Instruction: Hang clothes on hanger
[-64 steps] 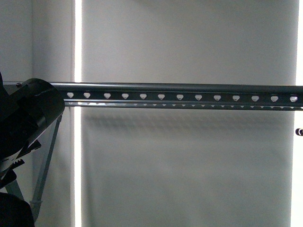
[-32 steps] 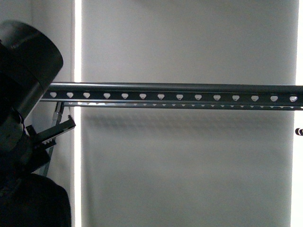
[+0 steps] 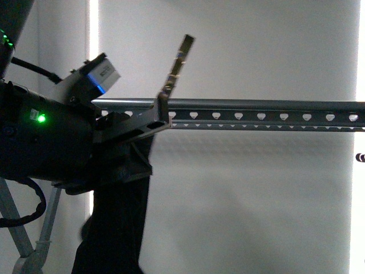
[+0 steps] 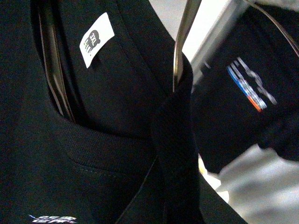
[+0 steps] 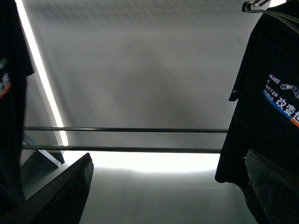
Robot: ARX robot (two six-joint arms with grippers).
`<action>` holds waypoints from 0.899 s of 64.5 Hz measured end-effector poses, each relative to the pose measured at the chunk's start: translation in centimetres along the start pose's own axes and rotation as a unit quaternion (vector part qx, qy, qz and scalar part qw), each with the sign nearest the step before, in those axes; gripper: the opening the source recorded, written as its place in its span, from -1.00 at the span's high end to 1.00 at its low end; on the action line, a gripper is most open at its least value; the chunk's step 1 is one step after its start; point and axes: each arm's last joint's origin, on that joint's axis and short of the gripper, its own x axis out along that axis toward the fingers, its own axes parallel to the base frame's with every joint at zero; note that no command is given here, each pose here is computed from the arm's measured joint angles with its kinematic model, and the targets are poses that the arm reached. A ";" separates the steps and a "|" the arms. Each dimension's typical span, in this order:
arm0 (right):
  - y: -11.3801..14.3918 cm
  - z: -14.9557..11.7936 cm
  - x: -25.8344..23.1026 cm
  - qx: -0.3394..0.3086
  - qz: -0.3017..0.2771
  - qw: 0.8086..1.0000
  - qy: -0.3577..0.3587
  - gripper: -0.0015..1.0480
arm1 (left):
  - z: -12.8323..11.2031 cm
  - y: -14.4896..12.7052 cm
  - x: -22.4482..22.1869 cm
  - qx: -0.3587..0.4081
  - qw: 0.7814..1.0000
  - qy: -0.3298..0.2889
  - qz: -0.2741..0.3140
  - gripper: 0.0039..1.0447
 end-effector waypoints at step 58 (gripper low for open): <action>0.0 0.0 0.0 0.000 0.000 1.000 0.000 -0.85 | 8.3 1.0 3.5 0.198 0.884 0.215 -0.365 0.92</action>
